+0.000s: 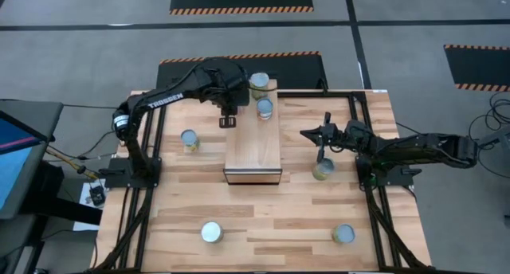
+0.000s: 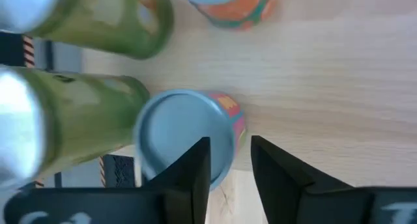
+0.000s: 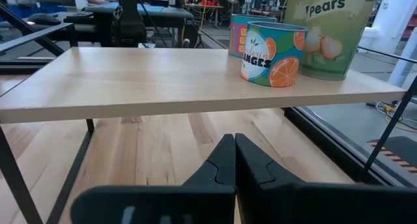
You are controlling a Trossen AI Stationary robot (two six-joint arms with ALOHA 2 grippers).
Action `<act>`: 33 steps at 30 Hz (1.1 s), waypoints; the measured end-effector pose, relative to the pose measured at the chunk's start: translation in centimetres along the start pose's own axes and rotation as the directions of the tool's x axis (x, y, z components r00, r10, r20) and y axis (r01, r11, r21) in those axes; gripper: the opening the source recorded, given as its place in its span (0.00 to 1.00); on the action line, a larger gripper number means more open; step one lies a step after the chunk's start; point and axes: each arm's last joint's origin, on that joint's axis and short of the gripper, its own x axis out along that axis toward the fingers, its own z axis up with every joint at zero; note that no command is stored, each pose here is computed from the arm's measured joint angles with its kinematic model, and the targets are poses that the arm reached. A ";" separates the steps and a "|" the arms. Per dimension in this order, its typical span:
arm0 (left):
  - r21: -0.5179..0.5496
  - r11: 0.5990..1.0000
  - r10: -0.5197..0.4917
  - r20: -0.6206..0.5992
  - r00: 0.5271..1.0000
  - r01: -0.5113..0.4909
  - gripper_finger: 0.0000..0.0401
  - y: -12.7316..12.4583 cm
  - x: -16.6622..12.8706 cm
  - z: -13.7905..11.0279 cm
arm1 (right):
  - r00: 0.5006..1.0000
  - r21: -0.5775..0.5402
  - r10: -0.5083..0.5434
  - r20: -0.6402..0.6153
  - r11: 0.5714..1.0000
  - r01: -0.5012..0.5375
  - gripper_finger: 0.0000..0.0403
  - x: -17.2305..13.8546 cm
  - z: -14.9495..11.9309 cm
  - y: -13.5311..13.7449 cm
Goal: Pick and place cans onto a shelf
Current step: Put the canned mixed fruit on the shelf
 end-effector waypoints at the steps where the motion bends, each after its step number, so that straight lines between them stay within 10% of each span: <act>1: -0.005 1.000 0.006 0.015 1.000 -0.006 0.26 0.1 -0.5 -0.1 | 1.000 0.000 0.000 0.002 1.000 0.000 0.03 0.0 0.0 0.0; 11: -0.030 0.993 -0.115 0.103 0.988 0.118 0.25 -0.7 -3.6 -1.4 | 1.000 -0.003 0.000 0.005 1.000 0.000 0.03 0.0 0.0 0.0; 18: -0.046 0.996 -0.066 0.272 0.960 0.082 0.04 -3.6 -3.0 -5.1 | 1.000 -0.003 0.000 0.004 1.000 0.000 0.03 0.0 0.0 0.0; 29: -0.229 0.972 0.152 0.764 0.626 0.044 0.01 -8.2 1.8 -13.1 | 0.999 0.040 0.000 0.050 0.999 -0.002 0.03 0.4 1.1 -0.1; 33: -0.273 0.957 0.148 0.752 0.642 0.099 0.00 -9.5 3.2 -15.5 | 0.998 0.045 0.025 0.050 0.999 -0.027 0.03 0.8 1.8 0.2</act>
